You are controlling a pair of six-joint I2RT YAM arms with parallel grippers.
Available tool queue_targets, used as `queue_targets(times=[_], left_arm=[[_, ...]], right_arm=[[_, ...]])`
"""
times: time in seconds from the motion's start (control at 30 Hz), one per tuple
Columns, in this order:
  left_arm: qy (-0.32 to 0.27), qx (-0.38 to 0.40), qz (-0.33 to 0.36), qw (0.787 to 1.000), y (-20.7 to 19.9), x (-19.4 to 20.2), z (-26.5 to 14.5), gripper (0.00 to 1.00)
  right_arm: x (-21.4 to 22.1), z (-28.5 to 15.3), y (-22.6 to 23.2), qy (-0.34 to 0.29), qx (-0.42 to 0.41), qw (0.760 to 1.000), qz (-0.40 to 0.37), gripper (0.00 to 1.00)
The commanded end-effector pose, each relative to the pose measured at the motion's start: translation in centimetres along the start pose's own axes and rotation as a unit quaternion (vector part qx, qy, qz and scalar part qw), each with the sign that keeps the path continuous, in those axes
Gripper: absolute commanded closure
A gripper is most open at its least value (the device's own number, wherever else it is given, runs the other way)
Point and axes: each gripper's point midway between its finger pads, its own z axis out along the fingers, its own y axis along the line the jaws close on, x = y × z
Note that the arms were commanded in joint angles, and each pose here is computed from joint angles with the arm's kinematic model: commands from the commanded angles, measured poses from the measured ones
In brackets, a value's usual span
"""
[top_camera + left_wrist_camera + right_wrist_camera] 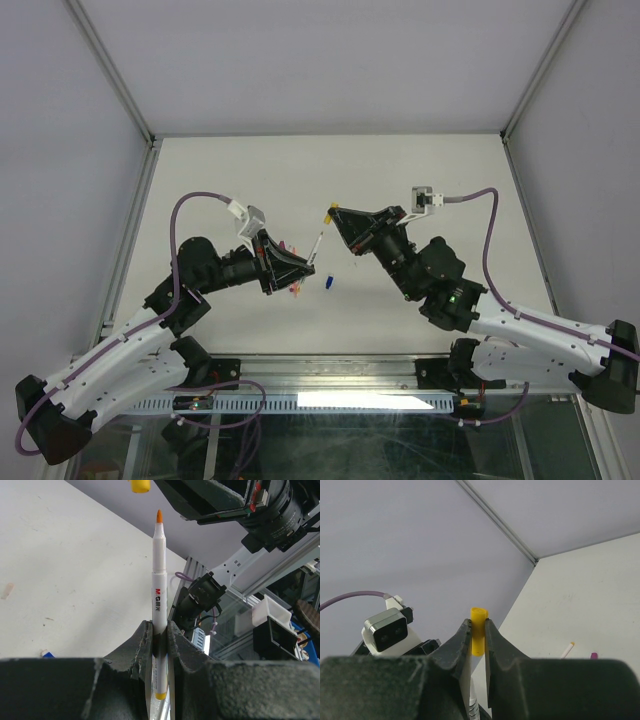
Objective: Insert the pens into the pen caps
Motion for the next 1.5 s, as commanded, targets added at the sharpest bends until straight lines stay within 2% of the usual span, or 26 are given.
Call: queue_targets(times=[0.0, 1.47], left_arm=[[-0.028, 0.024, 0.019, 0.999, -1.3, -1.8, 0.1, 1.00], [-0.058, -0.022, 0.016, 0.998, 0.0, -2.8, -0.2, 1.00]], right_arm=[[-1.2, 0.0, 1.5, -0.011, -0.024, 0.999, 0.020, 1.00], [1.2, -1.4, 1.8, 0.039, -0.060, 0.997, 0.030, 1.00]])
